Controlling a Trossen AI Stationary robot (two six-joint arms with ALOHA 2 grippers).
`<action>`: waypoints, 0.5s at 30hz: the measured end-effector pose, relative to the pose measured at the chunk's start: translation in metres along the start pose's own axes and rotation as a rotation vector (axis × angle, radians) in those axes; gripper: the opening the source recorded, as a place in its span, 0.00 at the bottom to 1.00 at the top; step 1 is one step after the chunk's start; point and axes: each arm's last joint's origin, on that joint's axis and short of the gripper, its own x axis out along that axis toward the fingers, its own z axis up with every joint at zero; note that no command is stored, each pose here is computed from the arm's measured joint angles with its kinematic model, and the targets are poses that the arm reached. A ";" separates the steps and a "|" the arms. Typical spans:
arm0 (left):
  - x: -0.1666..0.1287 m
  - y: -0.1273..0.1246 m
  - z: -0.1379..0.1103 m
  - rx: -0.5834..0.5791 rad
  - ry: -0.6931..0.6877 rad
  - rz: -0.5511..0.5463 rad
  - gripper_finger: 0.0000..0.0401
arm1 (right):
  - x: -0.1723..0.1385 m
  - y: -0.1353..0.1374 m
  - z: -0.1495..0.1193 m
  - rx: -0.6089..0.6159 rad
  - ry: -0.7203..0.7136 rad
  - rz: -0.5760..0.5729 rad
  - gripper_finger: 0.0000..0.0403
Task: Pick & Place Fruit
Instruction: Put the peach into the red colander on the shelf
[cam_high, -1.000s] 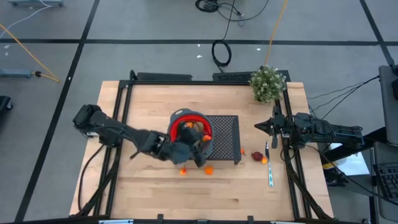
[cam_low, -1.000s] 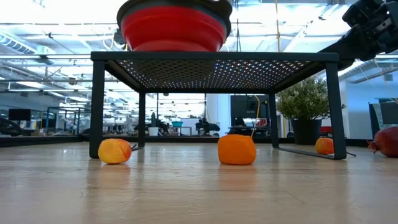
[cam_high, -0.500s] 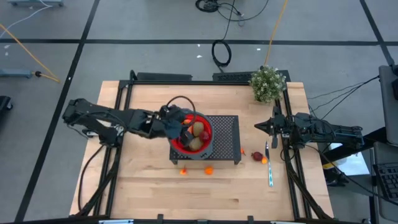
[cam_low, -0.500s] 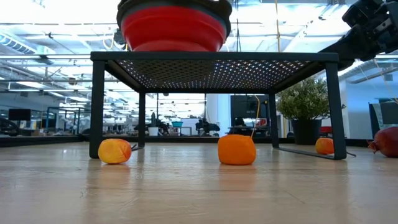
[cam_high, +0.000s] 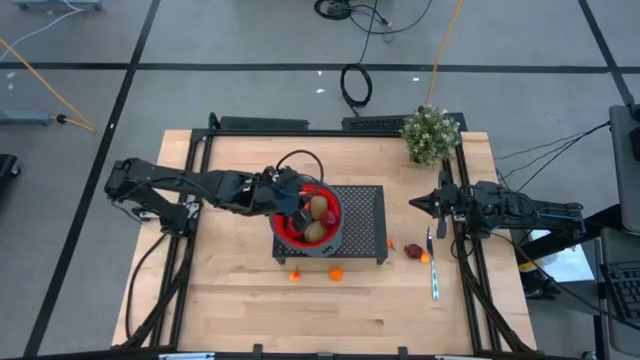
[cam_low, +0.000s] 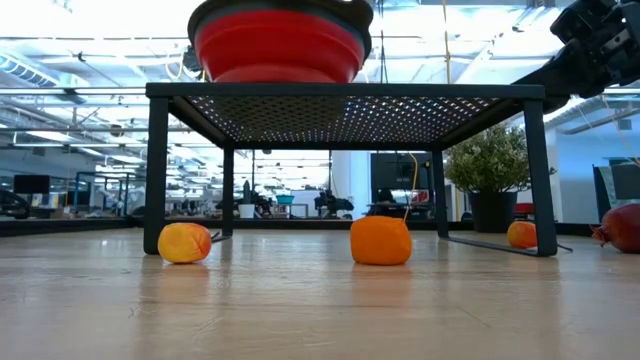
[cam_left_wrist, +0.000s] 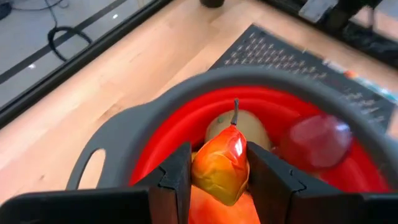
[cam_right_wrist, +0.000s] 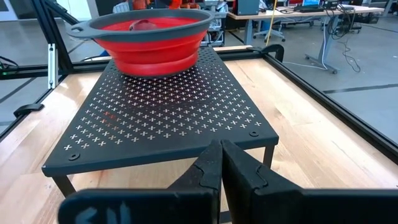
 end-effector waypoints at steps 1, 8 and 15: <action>0.003 0.000 0.000 -0.001 0.005 0.007 0.31 | 0.000 0.000 0.000 0.000 0.000 0.000 0.00; 0.010 0.002 -0.001 0.001 0.026 0.033 0.31 | 0.000 0.000 0.000 0.000 0.000 0.000 0.00; 0.017 0.002 -0.003 0.010 0.054 0.045 0.31 | 0.000 0.000 0.000 0.000 0.000 0.000 0.00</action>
